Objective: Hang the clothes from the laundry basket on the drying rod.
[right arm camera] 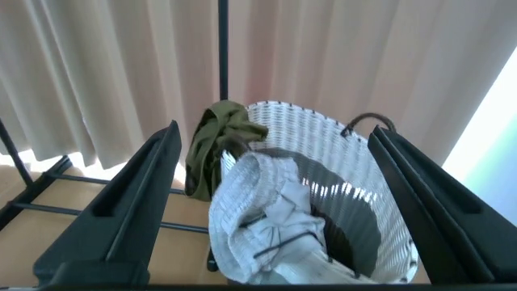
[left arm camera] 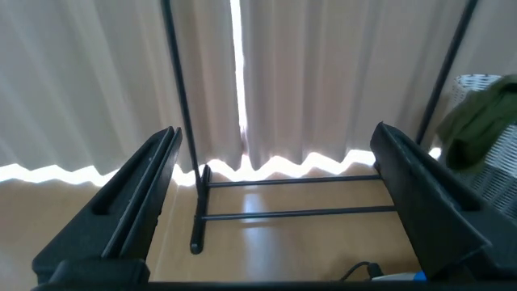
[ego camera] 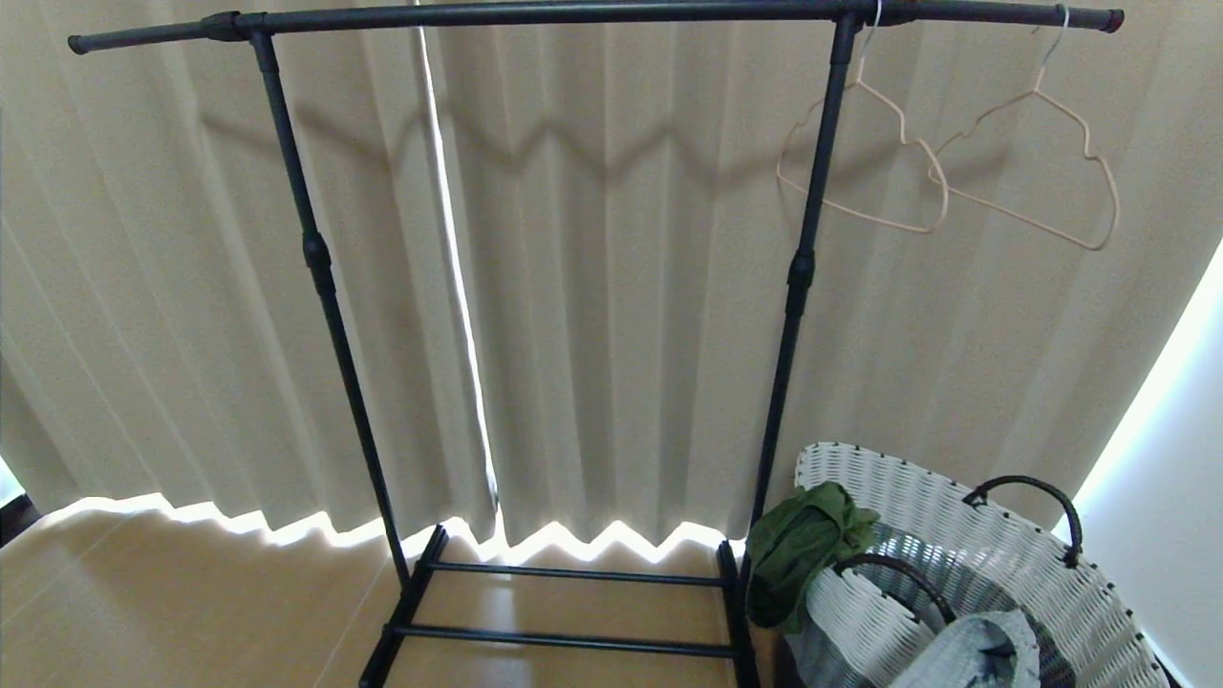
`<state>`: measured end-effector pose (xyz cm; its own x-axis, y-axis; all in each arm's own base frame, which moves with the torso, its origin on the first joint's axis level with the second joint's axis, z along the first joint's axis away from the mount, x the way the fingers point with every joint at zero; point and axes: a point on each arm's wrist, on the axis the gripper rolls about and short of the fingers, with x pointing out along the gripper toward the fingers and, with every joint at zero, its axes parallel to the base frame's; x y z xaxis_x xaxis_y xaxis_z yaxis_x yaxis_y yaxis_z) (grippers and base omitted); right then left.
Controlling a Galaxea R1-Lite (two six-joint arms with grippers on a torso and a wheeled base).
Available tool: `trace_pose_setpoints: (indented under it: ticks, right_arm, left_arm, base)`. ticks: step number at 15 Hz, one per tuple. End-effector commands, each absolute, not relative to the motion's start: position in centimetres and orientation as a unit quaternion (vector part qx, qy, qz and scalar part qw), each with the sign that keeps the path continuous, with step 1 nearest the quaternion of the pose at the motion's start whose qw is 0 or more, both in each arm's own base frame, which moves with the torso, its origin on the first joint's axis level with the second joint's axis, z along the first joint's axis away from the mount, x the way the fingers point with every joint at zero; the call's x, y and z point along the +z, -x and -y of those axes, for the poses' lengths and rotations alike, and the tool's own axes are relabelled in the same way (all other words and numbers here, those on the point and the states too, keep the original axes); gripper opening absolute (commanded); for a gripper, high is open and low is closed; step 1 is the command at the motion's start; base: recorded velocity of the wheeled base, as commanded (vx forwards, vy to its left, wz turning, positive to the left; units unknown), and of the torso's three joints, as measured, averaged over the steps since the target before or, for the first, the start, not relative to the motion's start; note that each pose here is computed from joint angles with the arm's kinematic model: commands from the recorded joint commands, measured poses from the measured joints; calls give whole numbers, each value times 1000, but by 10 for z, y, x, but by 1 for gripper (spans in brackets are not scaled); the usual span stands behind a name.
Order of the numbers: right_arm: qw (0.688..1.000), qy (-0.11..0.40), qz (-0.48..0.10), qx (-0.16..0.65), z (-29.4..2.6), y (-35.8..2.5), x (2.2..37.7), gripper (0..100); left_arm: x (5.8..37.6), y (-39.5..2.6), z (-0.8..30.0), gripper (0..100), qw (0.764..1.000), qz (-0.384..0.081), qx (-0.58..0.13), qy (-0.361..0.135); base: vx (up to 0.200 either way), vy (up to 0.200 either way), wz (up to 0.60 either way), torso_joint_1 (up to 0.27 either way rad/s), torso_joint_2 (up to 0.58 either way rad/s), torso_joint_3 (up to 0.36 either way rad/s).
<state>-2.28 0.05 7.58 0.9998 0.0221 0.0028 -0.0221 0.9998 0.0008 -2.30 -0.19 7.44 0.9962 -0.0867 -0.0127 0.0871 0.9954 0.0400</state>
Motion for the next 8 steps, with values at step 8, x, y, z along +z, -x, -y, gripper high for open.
trace_pose_setpoints:
  ticks: [8]
  right_arm:
    - [1000,2,2,11,0,23,76,100]
  left_arm:
    - [75,23,2,100,999,-4,-46,-25]
  base:
    - [200,0,0,-1,2,1]
